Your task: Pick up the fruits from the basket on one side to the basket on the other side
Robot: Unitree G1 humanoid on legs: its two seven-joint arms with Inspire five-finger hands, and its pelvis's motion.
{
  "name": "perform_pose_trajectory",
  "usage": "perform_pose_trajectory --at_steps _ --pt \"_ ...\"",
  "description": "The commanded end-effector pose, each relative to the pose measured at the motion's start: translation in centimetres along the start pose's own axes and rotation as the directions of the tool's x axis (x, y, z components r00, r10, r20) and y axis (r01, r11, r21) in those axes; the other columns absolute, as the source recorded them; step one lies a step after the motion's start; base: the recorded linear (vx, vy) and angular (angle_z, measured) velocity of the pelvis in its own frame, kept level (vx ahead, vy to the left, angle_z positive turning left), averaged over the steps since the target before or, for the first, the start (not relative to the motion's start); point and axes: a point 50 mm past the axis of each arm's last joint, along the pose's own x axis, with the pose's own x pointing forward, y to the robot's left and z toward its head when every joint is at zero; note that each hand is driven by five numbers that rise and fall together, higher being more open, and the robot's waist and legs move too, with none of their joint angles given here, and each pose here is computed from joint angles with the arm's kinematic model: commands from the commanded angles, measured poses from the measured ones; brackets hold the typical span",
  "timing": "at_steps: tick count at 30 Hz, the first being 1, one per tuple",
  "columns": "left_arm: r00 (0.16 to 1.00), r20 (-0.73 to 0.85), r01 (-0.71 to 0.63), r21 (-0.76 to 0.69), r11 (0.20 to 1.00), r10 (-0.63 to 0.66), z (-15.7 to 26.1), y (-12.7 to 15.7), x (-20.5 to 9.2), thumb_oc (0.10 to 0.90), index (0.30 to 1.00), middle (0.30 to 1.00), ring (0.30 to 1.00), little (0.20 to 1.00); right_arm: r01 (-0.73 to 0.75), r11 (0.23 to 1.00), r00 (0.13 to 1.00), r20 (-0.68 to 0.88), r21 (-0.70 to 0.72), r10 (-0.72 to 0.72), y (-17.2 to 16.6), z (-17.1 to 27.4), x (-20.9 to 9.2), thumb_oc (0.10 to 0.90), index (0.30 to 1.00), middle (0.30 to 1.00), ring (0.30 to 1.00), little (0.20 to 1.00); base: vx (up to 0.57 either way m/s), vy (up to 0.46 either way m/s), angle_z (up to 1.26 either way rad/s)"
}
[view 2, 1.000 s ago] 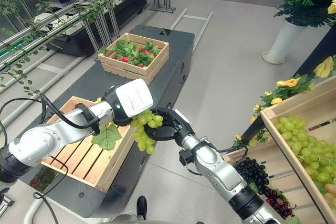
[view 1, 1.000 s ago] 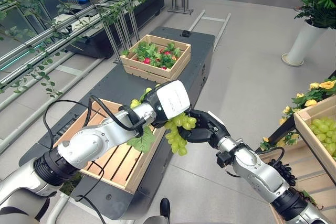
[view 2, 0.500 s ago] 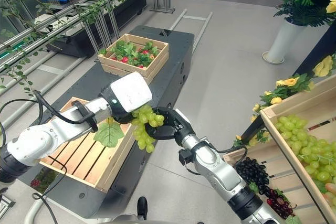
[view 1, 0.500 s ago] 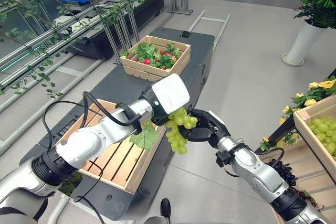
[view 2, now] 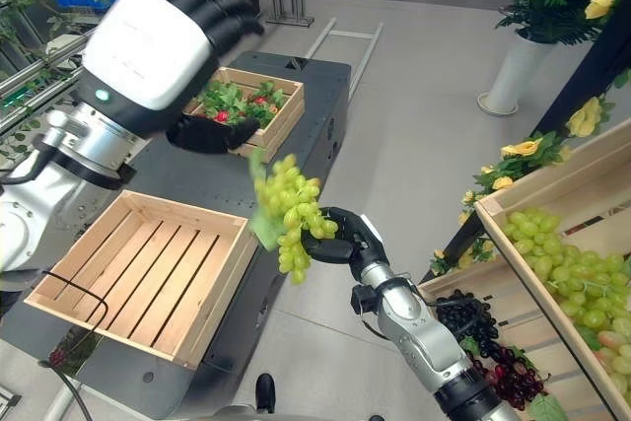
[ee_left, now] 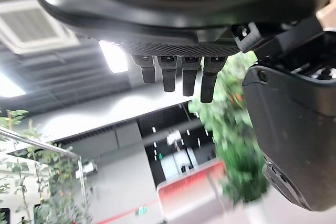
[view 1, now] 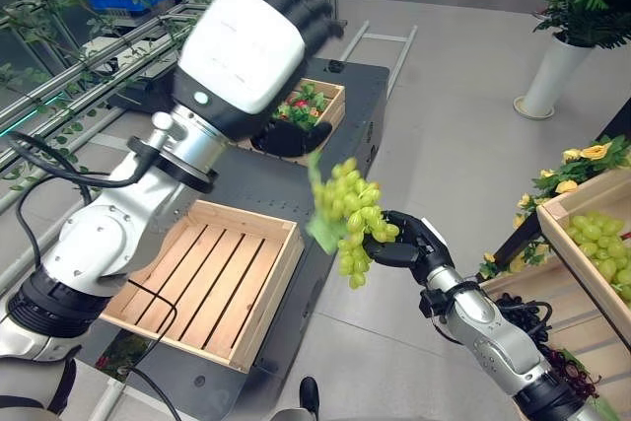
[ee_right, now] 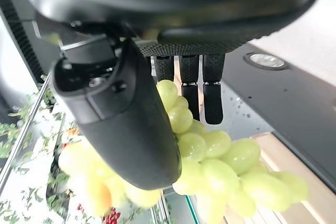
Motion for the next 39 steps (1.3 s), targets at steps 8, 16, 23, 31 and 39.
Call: perform_pose_trajectory --at_steps 8,16,23,31,39 --pt "0.863 -0.462 -0.449 -0.519 0.728 0.203 -4.2 -1.9 -2.6 0.800 0.900 0.900 0.900 0.900 -0.051 0.991 0.848 0.530 0.126 -0.023 0.4 9.6 0.5 0.400 0.300 0.300 0.300 0.300 0.00 0.013 -0.21" --pt "0.865 -0.489 -0.500 -0.824 0.266 0.110 -0.1 -4.5 -3.7 0.800 0.900 0.900 0.900 0.900 -0.070 0.991 0.743 0.669 0.113 -0.024 -0.5 13.4 -0.2 0.400 0.300 0.300 0.300 0.300 0.01 0.022 -0.16" --pt "0.932 -0.338 -0.351 -0.931 -0.101 -0.129 4.2 -9.0 -5.1 0.800 0.900 0.900 0.900 0.900 -0.013 0.988 0.657 0.746 0.155 -0.108 -2.4 16.0 -1.5 0.400 0.300 0.300 0.300 0.300 0.01 0.021 -0.30" --pt "0.951 -0.247 -0.292 -0.915 -0.278 -0.186 6.9 -10.8 -6.4 0.800 0.900 0.900 0.900 0.900 0.135 0.961 0.553 0.787 0.241 -0.275 -5.8 18.4 -3.0 0.400 0.300 0.300 0.300 0.300 -0.02 0.016 -0.22" --pt "0.951 -0.239 -0.294 -0.894 -0.338 -0.195 7.3 -11.1 -6.8 0.800 0.900 0.900 0.900 0.900 0.303 0.857 0.407 0.757 0.417 -0.512 -10.6 19.2 -5.2 0.400 0.300 0.300 0.300 0.300 -0.01 0.020 -0.08"
